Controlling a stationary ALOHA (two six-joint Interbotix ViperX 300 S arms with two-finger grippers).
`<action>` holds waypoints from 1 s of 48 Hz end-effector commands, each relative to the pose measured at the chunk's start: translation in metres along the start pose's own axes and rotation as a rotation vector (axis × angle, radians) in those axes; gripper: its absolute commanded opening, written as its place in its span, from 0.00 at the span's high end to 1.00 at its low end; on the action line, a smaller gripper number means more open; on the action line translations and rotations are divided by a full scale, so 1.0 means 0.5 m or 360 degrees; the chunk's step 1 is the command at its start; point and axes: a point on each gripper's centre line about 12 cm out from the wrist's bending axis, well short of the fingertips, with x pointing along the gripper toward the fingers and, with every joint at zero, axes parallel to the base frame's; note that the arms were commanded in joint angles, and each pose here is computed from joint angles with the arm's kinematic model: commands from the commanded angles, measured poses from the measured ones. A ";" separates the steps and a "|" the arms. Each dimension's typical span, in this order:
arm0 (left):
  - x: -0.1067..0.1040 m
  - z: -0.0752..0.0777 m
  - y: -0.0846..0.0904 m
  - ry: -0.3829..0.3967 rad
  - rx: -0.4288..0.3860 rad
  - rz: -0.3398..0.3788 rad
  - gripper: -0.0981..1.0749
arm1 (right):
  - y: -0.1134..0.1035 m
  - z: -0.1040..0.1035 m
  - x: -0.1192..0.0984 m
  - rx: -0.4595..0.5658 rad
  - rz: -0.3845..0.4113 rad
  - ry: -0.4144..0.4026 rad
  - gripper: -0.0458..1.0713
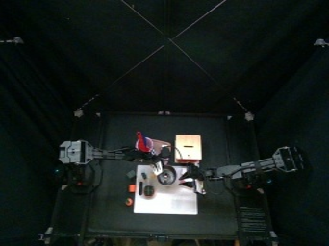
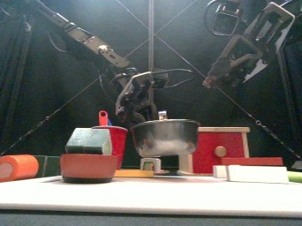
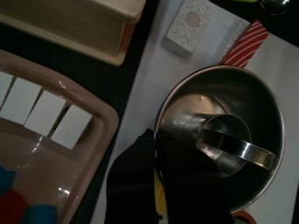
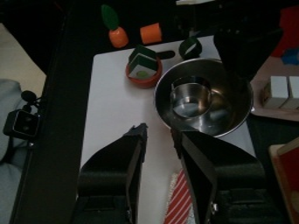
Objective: Move the metal bowl off the cutting board
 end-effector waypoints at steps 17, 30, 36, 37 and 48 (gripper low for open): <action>-0.113 -0.016 0.034 0.0023 0.0039 0.0058 0.69 | 0.008 -0.005 -0.013 0.0016 0.0023 -0.0014 0.33; -0.170 -0.081 0.045 0.0053 0.0005 0.0057 0.69 | 0.005 -0.012 -0.014 0.0016 0.0018 -0.0001 0.33; -0.203 -0.104 0.061 0.0020 -0.0025 0.0073 0.69 | 0.003 -0.012 -0.014 0.0019 0.0013 -0.0002 0.33; -0.208 -0.107 0.063 0.0011 -0.0032 0.0076 0.69 | 0.003 -0.012 -0.014 0.0019 0.0013 -0.0002 0.33; -0.269 -0.142 0.105 -0.0087 -0.0125 0.0131 0.69 | 0.002 -0.011 -0.013 0.0023 0.0009 -0.0003 0.33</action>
